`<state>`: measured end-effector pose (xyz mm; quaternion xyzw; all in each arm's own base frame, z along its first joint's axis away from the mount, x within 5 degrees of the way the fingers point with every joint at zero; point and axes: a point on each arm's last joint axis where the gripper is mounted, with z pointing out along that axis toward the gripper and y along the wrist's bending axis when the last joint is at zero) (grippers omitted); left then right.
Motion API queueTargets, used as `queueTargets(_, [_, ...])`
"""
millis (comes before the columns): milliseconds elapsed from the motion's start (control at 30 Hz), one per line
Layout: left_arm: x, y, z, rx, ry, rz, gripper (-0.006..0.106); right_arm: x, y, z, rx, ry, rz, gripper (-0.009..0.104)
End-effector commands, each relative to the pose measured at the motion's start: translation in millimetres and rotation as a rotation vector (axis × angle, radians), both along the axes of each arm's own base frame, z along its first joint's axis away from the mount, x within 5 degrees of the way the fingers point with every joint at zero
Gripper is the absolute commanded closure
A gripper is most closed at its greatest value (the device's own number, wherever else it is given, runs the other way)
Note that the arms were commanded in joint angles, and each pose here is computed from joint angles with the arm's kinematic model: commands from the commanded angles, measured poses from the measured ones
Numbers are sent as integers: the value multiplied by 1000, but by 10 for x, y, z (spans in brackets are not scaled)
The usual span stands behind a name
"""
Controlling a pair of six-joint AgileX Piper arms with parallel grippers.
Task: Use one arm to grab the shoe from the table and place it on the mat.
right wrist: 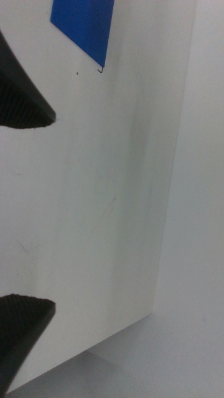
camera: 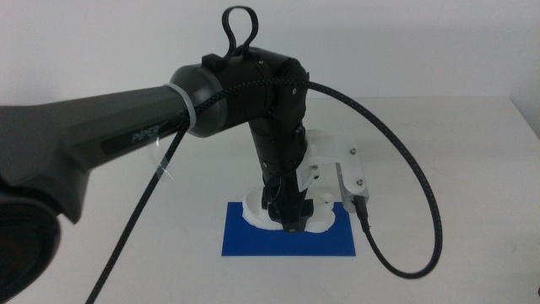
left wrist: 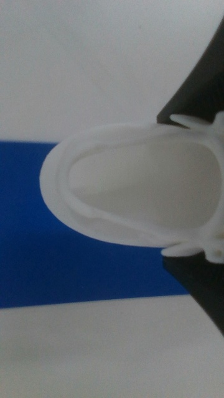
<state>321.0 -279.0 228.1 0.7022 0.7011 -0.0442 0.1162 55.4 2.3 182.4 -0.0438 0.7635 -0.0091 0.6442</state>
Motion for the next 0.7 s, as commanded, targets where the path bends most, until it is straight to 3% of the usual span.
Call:
queueTargets(0, [25,12,259,-79,-56,44,97,13,-1,45,-17,-64,1,17])
queueTargets(667, [153,-38,-102,-44,-24,53,97,13,-1,45,-18,-64,1,17])
